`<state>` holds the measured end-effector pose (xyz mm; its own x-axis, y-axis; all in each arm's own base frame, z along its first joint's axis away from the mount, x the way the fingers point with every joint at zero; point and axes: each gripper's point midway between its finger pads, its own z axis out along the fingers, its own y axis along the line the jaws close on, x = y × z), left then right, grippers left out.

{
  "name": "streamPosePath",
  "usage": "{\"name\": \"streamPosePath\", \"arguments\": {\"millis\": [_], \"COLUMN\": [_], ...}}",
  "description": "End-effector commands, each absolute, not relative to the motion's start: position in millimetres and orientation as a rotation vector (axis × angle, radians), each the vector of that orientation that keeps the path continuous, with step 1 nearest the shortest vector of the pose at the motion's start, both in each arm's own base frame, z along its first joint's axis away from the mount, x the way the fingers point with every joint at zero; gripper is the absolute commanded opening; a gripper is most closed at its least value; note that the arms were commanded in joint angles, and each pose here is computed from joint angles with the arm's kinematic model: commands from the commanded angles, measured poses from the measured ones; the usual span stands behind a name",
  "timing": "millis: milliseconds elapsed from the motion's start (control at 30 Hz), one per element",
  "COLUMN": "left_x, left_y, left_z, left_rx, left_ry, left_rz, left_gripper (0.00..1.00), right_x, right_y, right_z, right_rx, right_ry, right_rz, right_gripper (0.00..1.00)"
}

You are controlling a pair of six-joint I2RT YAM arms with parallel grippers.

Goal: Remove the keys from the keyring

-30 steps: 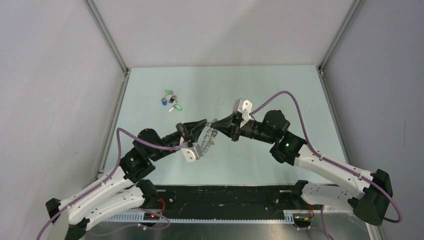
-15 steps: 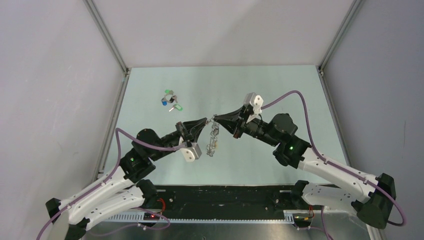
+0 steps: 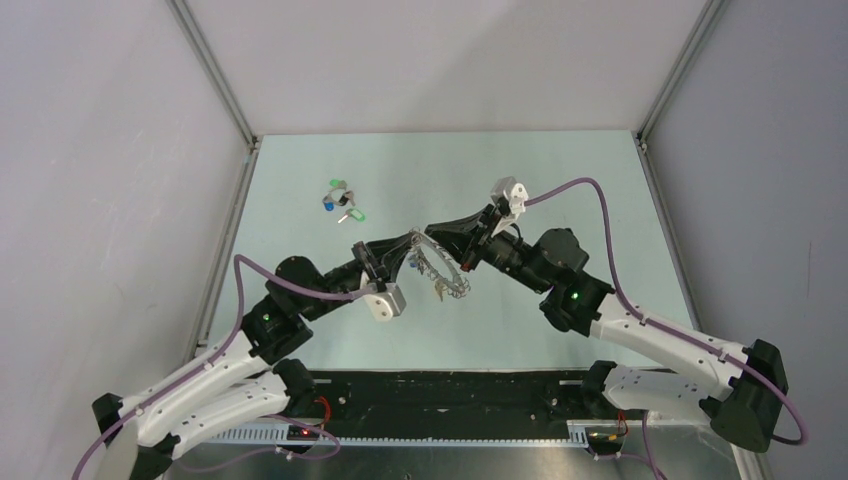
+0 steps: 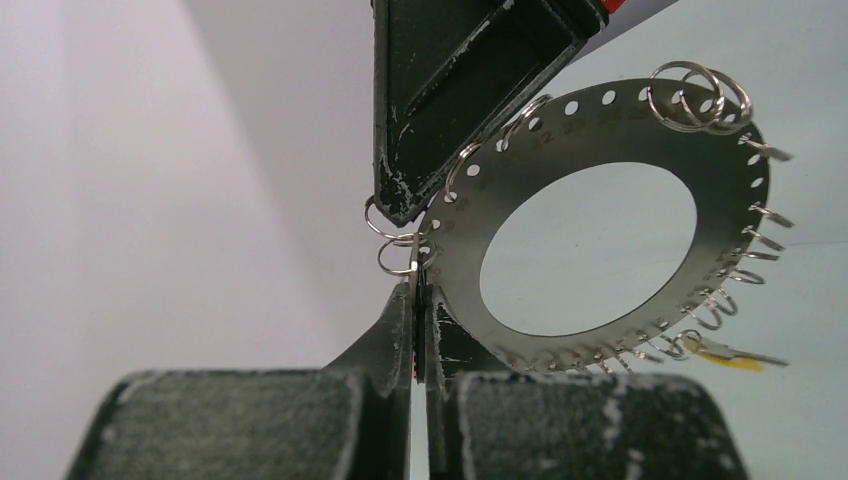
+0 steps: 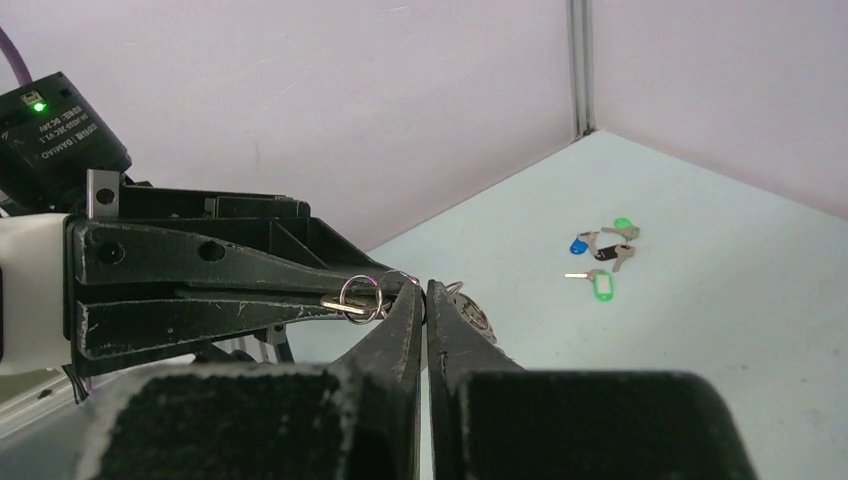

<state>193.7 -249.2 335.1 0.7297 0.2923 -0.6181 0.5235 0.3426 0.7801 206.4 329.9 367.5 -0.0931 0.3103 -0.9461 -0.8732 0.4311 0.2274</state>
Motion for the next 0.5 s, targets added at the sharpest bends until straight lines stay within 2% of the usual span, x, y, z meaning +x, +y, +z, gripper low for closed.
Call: {"name": "streamPosePath", "arguments": {"millis": [0,233,467], "left_x": [185.4,196.3,201.4], "left_y": [-253.2,-252.2,-252.4], "left_z": [348.4,335.7,320.9], "left_rx": [1.270,1.323,1.393], "left_ry": [0.731,0.770,0.802], "left_rz": [-0.164,-0.086,-0.033], "left_gripper": [0.00,0.00,0.00], "right_x": [228.1,224.3,222.8], "right_y": [303.4,307.7,322.5], "right_z": [415.2,410.7,389.0], "right_rx": [-0.300,-0.226,-0.314], "right_ry": [1.219,1.321,1.434], "right_rz": [1.055,1.064,0.936], "right_gripper": [0.00,0.00,0.00]}}
